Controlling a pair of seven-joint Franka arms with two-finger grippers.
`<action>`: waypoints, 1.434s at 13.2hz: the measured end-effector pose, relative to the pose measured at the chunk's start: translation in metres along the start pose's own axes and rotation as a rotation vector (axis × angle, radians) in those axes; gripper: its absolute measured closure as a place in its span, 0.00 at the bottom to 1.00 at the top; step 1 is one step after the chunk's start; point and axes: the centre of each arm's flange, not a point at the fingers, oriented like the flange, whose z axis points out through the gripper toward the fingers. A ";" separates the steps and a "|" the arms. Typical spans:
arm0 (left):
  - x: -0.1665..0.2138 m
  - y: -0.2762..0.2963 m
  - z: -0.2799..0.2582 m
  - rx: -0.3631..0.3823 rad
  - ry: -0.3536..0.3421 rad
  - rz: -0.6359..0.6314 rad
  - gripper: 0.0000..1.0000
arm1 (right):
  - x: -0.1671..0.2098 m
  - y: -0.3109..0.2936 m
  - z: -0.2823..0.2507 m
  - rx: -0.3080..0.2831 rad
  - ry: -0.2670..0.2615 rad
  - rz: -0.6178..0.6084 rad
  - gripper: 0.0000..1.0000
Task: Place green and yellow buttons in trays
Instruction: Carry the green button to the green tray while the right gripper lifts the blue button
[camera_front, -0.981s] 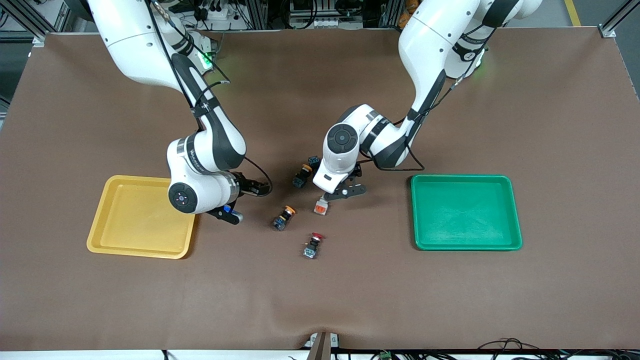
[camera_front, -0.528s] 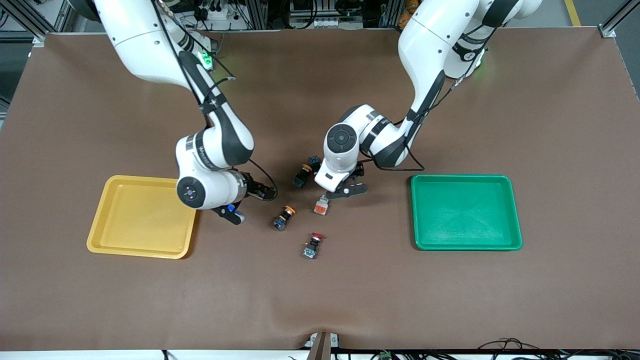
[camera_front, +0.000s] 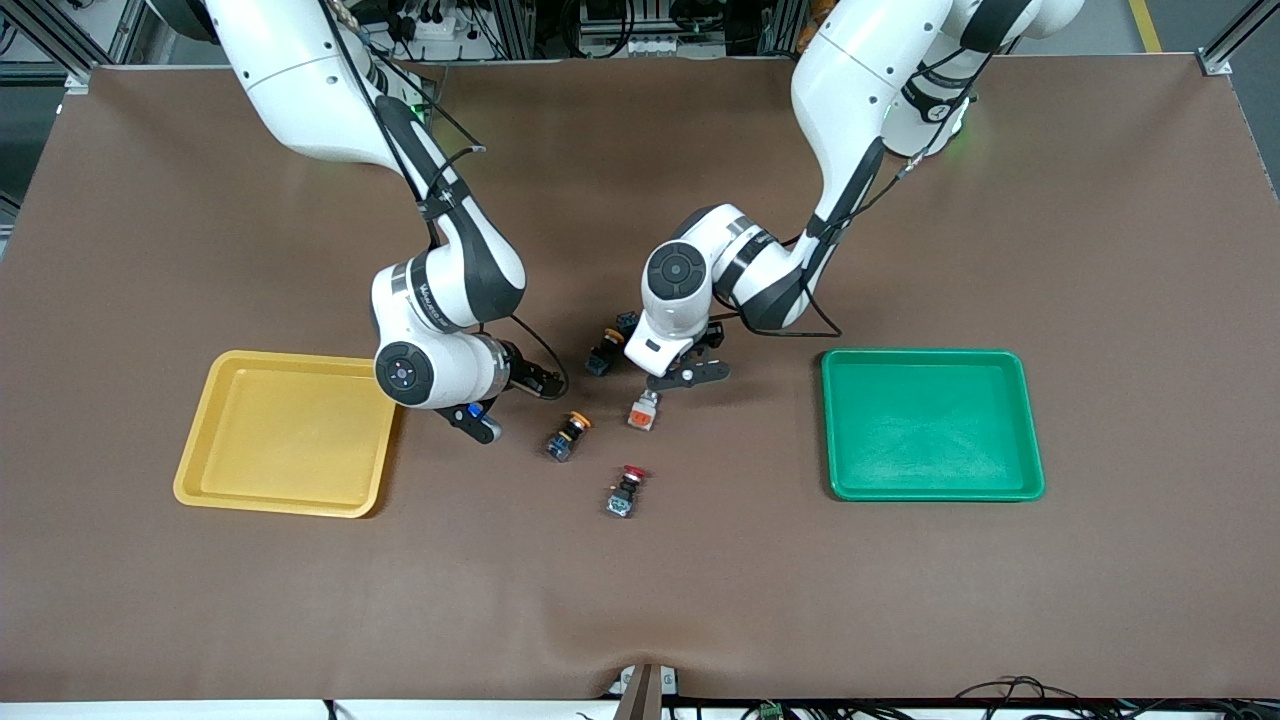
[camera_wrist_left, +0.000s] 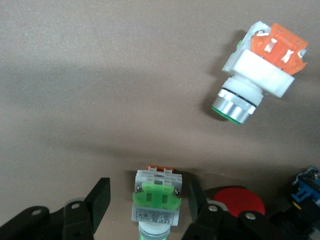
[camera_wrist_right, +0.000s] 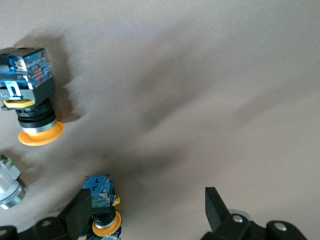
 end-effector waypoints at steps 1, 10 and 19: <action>-0.001 0.000 0.000 0.001 0.000 0.001 0.34 | 0.000 0.000 0.000 0.000 0.000 0.001 0.00; 0.006 -0.014 -0.009 0.073 -0.007 0.037 0.60 | 0.009 -0.003 -0.010 0.053 0.034 0.096 0.00; 0.180 -0.238 -0.110 0.077 -0.039 -0.033 0.60 | -0.067 -0.050 0.038 0.051 0.075 0.051 0.00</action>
